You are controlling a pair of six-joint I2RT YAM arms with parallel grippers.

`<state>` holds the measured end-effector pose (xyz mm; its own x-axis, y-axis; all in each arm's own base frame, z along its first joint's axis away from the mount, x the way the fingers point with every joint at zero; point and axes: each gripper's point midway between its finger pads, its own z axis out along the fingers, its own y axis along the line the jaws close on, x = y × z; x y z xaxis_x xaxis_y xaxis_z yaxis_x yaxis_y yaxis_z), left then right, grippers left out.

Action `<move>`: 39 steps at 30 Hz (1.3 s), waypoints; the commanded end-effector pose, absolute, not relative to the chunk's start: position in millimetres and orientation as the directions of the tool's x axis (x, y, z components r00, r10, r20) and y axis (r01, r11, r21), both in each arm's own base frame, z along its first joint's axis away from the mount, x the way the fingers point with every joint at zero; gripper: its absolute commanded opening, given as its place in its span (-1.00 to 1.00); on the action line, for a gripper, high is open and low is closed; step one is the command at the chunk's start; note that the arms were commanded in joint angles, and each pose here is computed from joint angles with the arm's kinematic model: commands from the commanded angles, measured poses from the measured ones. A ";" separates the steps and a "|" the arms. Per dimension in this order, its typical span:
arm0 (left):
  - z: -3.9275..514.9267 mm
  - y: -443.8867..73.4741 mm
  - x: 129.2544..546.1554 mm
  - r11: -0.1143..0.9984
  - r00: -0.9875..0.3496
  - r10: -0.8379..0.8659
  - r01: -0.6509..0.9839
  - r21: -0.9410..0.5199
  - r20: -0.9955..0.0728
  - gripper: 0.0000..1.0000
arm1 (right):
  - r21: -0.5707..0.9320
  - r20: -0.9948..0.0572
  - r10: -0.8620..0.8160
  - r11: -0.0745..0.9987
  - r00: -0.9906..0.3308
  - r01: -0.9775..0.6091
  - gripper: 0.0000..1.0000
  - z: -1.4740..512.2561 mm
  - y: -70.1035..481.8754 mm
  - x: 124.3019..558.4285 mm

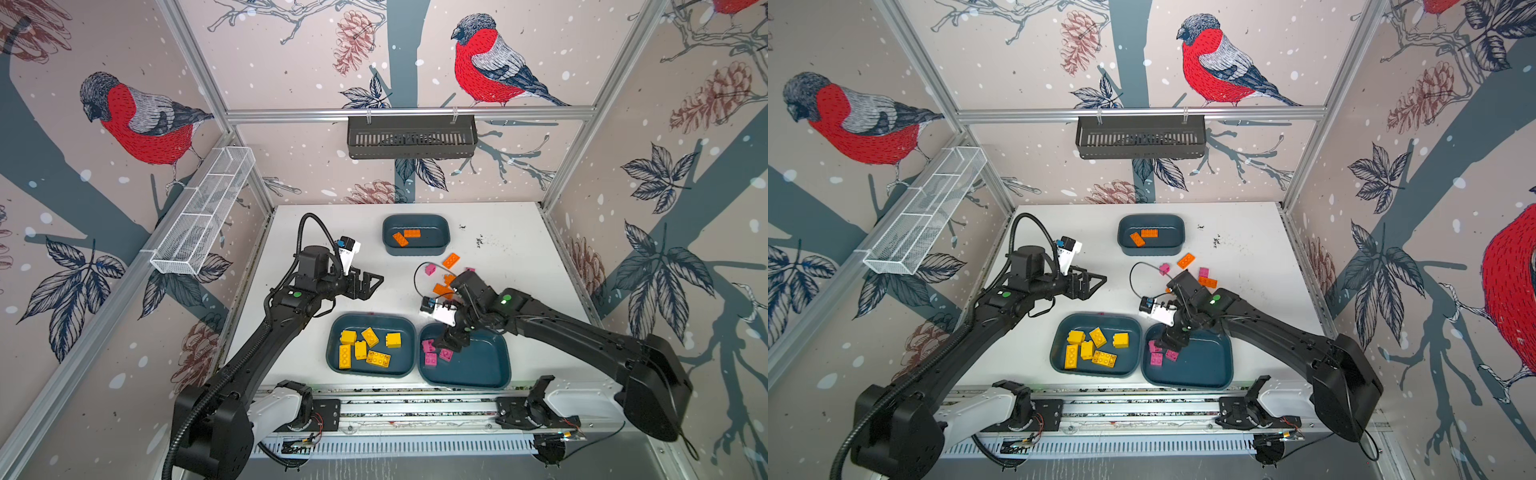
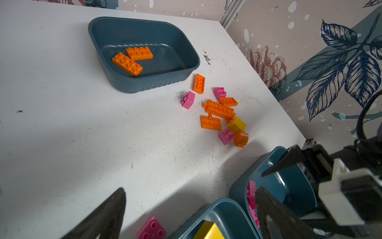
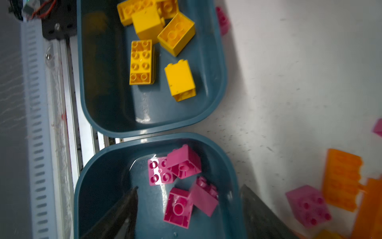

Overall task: Sort the legos into containers by color
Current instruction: 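Move the right gripper to a pink brick beside the far bin and grasp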

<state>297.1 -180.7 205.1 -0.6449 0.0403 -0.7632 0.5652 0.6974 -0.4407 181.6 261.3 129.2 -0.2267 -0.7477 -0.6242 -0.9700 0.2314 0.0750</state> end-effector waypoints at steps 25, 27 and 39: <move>214.1 -176.1 289.8 0.680 -0.624 0.013 0.578 -0.451 -0.781 0.93 | 0.279 -0.535 -0.107 0.914 -0.838 -0.294 0.67 96.5 234.1 382.8; 213.4 -176.1 289.7 0.679 -0.625 0.012 0.578 -0.452 -0.781 0.93 | 0.276 -0.527 -0.071 0.928 -0.847 -0.249 0.68 89.4 235.6 388.3; 215.4 -174.0 291.4 0.685 -0.617 0.008 0.576 -0.445 -0.787 0.92 | 0.296 -0.485 0.094 0.953 -0.870 -0.061 0.61 67.5 247.7 416.6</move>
<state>289.8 -172.6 207.4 -0.6432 0.0105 -0.7656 0.5531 0.6979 -0.4551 408.2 247.8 66.6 -0.8781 0.0405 -0.4768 -0.1134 0.9504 0.2896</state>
